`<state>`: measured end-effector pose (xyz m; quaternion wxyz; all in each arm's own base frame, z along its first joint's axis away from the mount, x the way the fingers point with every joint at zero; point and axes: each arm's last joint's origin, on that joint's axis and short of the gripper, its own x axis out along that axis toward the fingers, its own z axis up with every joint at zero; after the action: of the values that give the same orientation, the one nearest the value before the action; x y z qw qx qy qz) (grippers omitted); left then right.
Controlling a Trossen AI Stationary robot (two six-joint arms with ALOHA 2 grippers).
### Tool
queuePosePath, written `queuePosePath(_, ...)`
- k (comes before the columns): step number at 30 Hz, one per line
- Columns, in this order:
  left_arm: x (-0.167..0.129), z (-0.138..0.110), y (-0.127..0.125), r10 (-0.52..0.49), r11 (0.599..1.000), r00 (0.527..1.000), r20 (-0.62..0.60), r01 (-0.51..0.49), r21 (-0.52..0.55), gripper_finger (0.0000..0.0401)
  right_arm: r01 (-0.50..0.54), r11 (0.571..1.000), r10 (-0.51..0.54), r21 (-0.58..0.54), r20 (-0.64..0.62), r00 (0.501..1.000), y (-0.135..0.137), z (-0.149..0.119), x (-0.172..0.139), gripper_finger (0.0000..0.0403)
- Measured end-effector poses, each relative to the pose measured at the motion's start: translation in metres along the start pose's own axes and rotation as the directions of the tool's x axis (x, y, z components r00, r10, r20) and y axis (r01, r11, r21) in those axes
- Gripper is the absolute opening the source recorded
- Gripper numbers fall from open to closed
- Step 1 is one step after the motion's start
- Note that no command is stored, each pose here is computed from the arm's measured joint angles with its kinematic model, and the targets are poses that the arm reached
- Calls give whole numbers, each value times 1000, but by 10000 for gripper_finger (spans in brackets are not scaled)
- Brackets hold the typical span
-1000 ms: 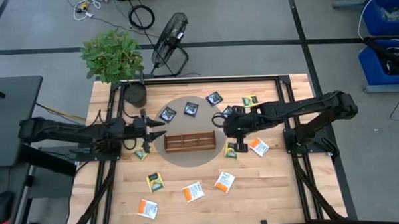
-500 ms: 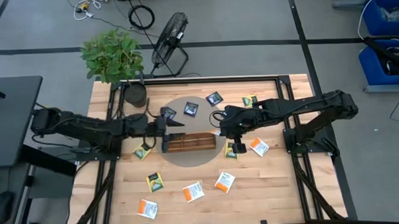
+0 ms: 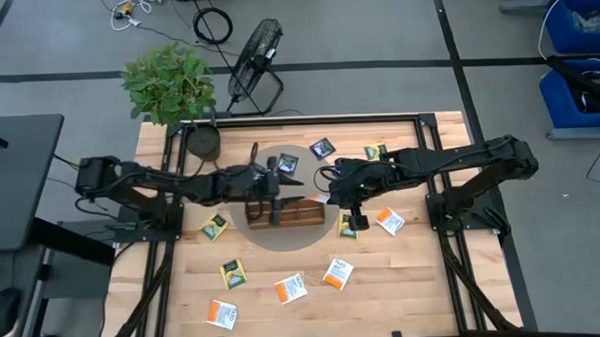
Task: Pick & Place Tea
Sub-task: Put the orange tea bag into the left compartment of the wooden organizer
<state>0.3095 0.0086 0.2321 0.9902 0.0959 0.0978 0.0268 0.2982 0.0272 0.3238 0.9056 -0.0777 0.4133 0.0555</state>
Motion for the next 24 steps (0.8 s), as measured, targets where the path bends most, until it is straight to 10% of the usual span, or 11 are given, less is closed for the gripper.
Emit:
queuePosePath(13,32,0,-4,-88,996,996,-32,88,7,164,2,1000,-2,-10,3,1000,0,0,0,0)
queuePosePath(24,31,0,-4,-89,995,995,-39,90,32,11,28,999,-28,-20,16,999,-1,2,0,0)
